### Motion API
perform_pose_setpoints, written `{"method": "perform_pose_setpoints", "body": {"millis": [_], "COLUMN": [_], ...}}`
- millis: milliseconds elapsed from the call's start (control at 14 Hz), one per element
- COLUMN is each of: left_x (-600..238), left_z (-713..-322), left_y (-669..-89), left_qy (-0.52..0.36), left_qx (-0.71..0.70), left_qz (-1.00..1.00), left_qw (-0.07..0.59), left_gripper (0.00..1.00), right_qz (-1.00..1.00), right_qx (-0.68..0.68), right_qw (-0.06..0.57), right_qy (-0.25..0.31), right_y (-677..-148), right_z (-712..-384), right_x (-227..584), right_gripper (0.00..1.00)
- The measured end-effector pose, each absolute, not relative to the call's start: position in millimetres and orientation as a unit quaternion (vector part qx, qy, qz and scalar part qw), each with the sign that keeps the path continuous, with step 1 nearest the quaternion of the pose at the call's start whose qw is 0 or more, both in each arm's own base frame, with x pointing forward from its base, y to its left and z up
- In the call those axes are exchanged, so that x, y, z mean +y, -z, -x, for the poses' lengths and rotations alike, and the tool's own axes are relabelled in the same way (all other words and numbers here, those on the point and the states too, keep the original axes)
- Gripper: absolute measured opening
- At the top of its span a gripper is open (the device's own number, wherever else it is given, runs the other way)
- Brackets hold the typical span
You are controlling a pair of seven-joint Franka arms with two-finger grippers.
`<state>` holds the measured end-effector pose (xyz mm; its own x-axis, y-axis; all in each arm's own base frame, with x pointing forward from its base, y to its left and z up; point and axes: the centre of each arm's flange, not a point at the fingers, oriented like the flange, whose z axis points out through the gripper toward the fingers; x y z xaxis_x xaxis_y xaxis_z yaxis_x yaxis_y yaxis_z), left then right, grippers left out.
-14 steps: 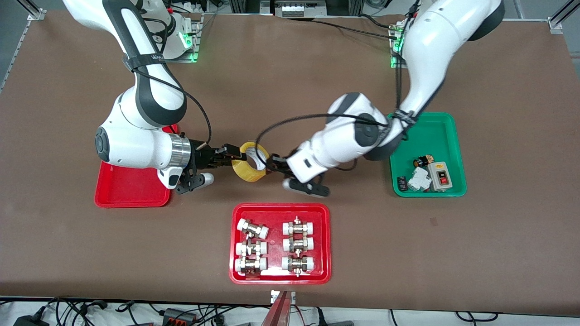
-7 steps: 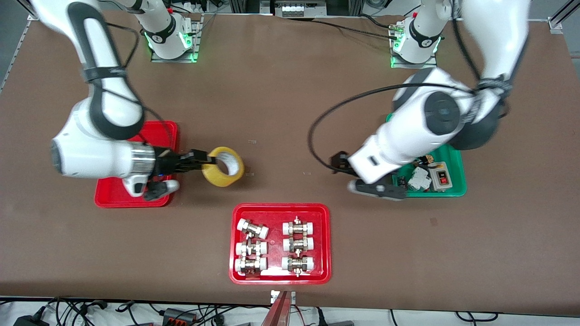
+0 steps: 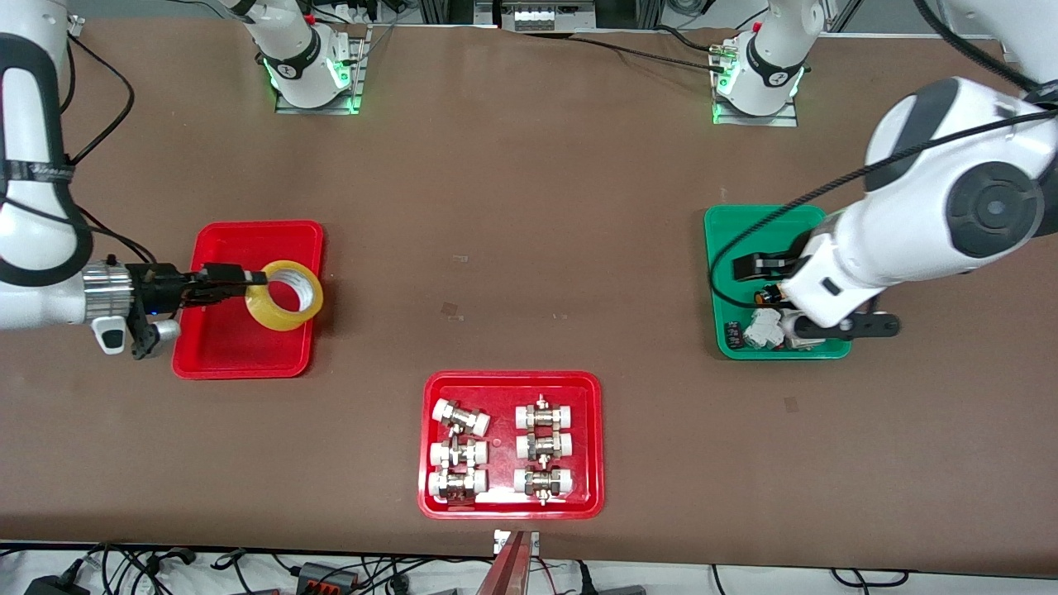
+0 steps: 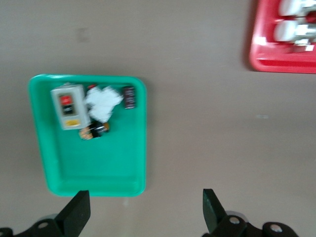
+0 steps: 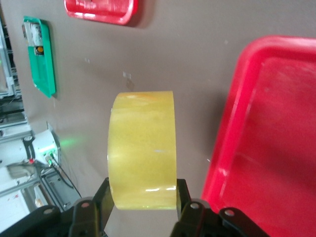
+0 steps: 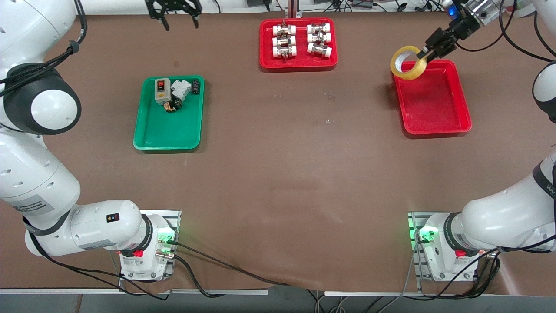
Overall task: Left arm passes tape to right arm into tray
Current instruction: 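Lower the tape into the empty red tray and open the right gripper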
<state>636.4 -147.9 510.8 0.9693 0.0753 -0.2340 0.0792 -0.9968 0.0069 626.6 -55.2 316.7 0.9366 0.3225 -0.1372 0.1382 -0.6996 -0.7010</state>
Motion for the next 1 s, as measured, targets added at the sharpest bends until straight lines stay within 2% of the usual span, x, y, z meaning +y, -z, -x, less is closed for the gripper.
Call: {"method": "perform_pose_setpoints", "body": {"millis": [357,857,929,1000], "left_x": [-120,-107,-102,-95], "left_z": [-635,-630,-631,-632], "left_y": [-521,-534,-534,-534], "left_qy": [0.111,0.104,0.104,0.104], "left_qx": [0.058,0.0,0.001,0.002], "left_qz": [-0.992,-0.994,-0.994,-0.994], "left_qw": [-0.018,-0.017,-0.017,-0.016], "left_gripper": [1.0,1.0,1.0,1.0], "right_qz": [0.89,0.873,0.874,0.876], "right_qx": [-0.148,-0.187,-0.195,-0.206], "right_qw": [0.412,0.432,0.427,0.418], "right_qy": [-0.126,-0.127,-0.127,-0.124], "right_y": [-239,-180,-176,-176], "right_z": [-606,-589,-589,-591], "right_x": [-122,-145,-146,-148], "right_gripper": [0.55,0.54,0.55,0.6]}}
